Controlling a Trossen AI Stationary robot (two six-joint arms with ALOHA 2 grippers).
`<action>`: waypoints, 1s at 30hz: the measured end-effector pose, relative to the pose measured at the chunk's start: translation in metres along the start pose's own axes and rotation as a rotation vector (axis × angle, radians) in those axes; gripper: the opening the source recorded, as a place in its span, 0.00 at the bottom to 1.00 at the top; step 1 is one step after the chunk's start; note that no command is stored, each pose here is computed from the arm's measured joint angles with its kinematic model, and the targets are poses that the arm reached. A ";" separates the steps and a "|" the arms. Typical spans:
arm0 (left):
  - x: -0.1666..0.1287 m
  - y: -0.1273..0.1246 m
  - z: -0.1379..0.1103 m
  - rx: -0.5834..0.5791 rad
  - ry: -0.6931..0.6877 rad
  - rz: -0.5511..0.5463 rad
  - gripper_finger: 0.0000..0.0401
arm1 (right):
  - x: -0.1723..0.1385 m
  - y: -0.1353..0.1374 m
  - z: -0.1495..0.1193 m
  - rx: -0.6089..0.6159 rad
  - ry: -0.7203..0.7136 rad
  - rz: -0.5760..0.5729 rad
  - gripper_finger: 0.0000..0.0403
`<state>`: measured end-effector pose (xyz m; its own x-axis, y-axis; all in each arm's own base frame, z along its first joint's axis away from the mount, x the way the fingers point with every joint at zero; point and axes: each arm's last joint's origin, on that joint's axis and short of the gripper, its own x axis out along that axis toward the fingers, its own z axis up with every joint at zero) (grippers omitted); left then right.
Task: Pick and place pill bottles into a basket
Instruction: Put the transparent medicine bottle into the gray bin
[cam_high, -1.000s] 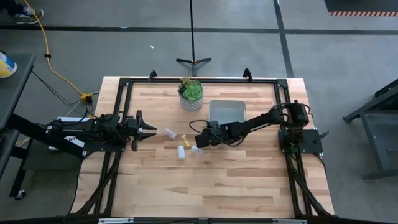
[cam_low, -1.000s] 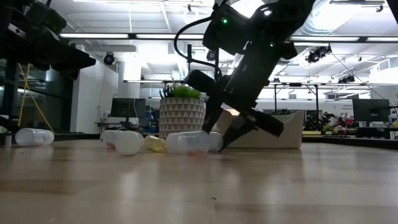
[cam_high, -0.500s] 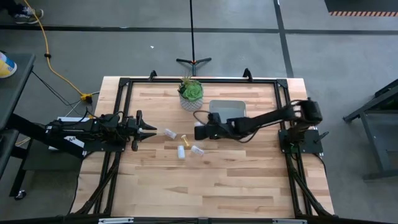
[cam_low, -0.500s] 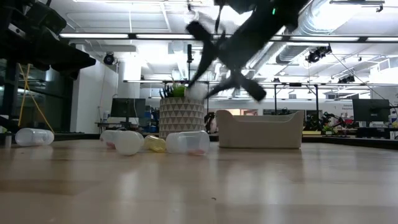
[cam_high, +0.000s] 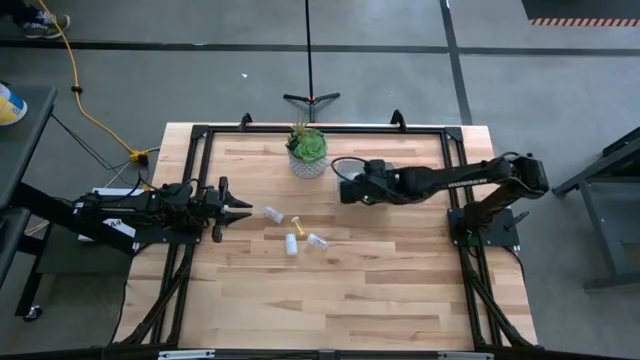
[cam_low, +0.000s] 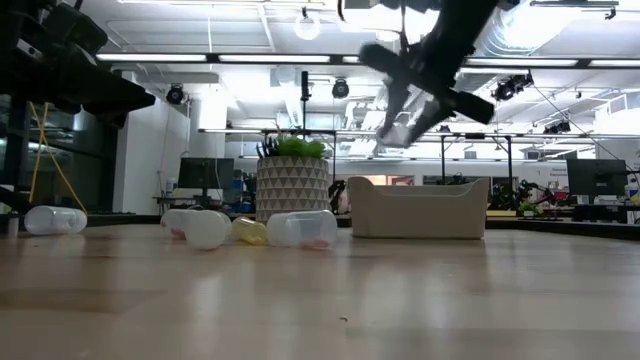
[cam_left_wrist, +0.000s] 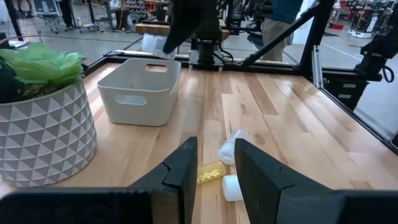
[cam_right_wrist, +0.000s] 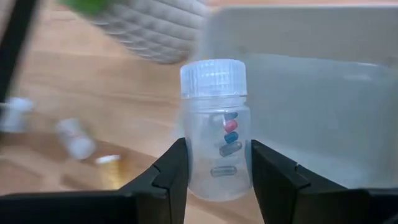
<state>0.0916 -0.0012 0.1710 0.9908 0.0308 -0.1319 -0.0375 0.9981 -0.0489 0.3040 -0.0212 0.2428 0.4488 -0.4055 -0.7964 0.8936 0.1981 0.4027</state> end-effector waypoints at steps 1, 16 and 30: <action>0.000 0.000 0.000 0.000 -0.001 0.001 0.36 | 0.002 -0.003 0.002 0.011 0.012 -0.028 0.34; 0.000 0.000 0.000 0.000 -0.002 0.011 0.36 | 0.049 -0.030 0.025 0.088 0.148 -0.259 0.34; 0.000 0.000 0.000 0.000 -0.002 0.010 0.36 | 0.084 -0.036 0.020 0.098 0.219 -0.334 0.37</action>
<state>0.0915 -0.0009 0.1712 0.9907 0.0414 -0.1299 -0.0479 0.9977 -0.0477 0.3092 -0.0802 0.1703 0.1344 -0.2310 -0.9636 0.9903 -0.0026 0.1387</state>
